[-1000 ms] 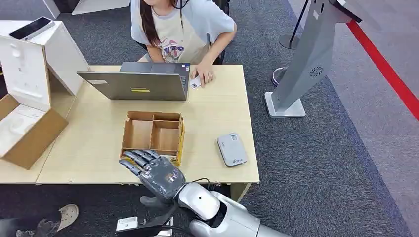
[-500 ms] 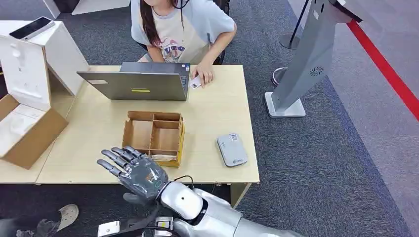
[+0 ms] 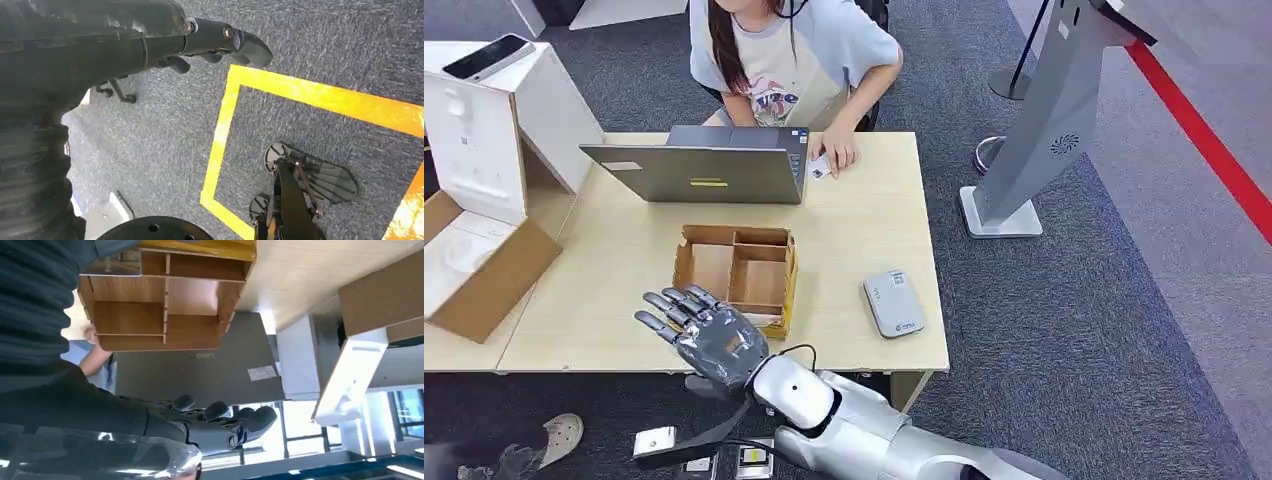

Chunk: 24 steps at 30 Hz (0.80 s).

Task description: Pass the card to the sensor for recognition and then transmit it.

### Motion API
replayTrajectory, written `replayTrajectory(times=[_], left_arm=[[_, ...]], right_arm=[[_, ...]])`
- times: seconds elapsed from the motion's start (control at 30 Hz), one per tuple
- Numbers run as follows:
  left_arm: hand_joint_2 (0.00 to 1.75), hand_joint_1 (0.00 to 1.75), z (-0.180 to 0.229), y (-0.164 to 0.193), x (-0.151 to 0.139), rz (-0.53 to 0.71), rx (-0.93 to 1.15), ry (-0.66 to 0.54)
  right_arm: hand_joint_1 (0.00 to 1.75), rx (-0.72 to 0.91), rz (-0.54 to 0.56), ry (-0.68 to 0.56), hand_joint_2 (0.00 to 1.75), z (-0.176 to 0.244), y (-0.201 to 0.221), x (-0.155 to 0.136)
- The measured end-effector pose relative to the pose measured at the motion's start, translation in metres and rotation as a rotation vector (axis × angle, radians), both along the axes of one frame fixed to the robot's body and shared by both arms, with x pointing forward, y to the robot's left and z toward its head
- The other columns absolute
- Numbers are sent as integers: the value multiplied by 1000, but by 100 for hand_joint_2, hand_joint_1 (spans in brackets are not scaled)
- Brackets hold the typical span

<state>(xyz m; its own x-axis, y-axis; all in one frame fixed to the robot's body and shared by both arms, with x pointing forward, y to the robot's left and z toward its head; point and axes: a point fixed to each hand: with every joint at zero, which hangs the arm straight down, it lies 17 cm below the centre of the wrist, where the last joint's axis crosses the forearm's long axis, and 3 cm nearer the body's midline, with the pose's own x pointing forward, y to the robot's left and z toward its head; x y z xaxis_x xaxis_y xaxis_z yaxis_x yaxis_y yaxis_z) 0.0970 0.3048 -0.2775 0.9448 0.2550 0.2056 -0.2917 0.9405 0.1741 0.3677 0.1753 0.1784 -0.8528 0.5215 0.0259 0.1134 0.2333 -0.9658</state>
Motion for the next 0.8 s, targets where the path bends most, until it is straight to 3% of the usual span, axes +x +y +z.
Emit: replayTrajectory(times=[0.5, 0.8], left_arm=[[175, 0, 0, -4, 0, -55, -10, -1], [175, 0, 0, -5, -1, -76, -10, 0]], right_arm=[[0, -82, -165, -17, 175, -22, -46, 57], [0, -112, -229, -14, 175, -34, -70, 76]])
